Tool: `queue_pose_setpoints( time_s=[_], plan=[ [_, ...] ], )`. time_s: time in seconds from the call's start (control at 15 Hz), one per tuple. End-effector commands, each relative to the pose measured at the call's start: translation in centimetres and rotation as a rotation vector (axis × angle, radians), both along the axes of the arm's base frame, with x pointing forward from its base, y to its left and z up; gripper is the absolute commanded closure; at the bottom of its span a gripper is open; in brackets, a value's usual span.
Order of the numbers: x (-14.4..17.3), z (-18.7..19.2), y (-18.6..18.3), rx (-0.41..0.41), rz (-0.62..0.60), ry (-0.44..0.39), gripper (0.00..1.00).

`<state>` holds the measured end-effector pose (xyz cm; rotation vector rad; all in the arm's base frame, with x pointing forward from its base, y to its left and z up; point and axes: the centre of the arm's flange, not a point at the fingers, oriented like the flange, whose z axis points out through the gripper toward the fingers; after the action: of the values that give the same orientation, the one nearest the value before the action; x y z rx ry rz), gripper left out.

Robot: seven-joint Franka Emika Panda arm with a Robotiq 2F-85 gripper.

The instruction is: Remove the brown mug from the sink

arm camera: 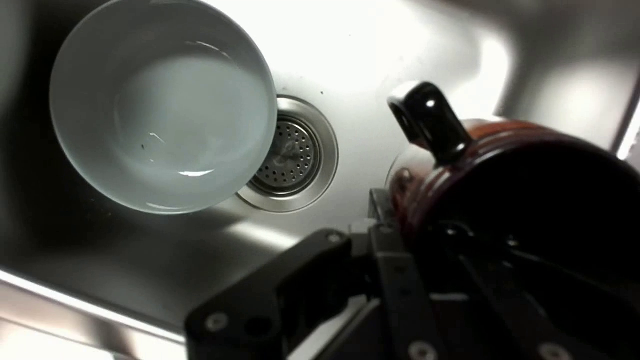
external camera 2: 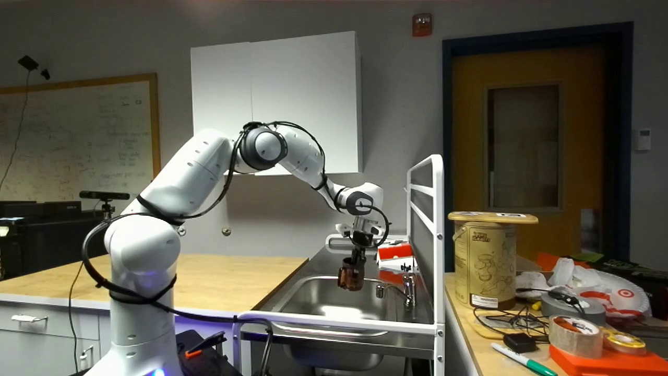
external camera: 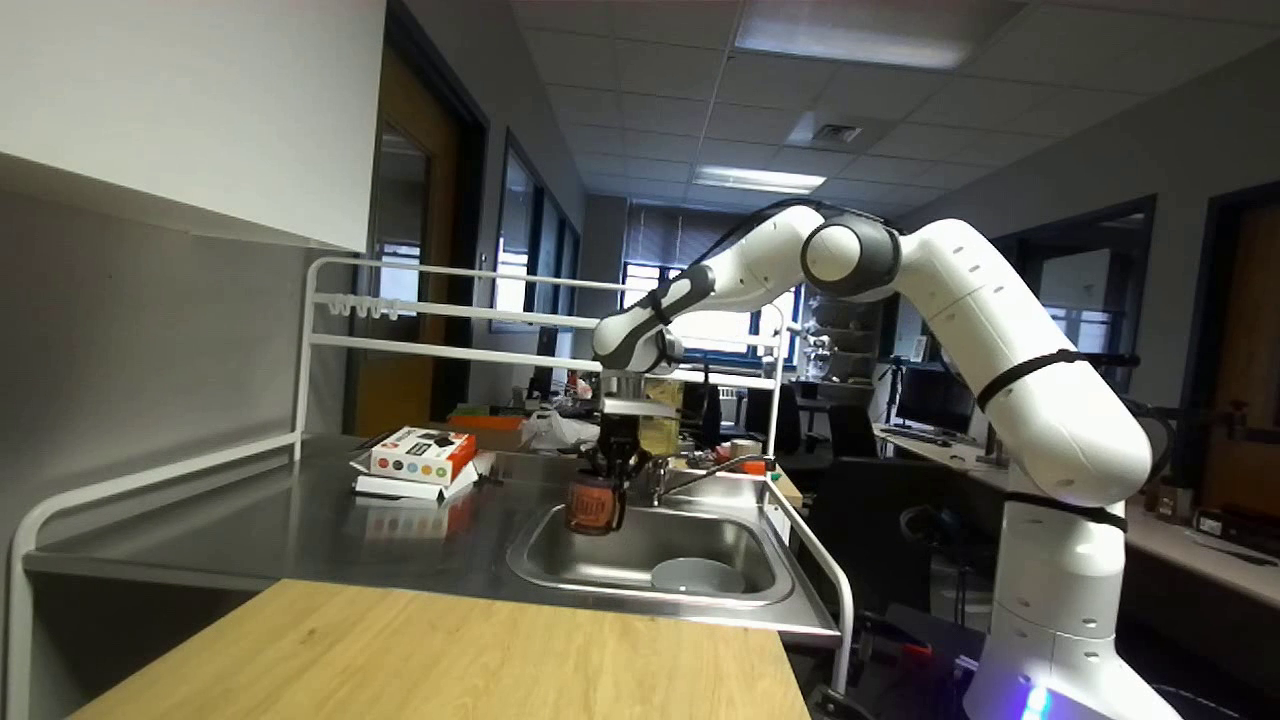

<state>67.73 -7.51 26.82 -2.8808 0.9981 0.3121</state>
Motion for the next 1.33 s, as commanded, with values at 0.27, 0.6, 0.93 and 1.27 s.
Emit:
queue_pose_setpoints(
  time_s=[0.27,0.6,0.93,1.27],
  plan=[
    [1.1,11.6,3.5,-0.158,-0.016,-0.117,0.94],
    [4.9,12.6,1.6,-0.190,-0.057,-0.119,0.94],
    [8.5,11.5,-0.4,-0.208,-0.083,-0.089,0.94],
    [11.3,11.0,-1.2,-0.221,-0.105,-0.073,0.94]
  ],
)
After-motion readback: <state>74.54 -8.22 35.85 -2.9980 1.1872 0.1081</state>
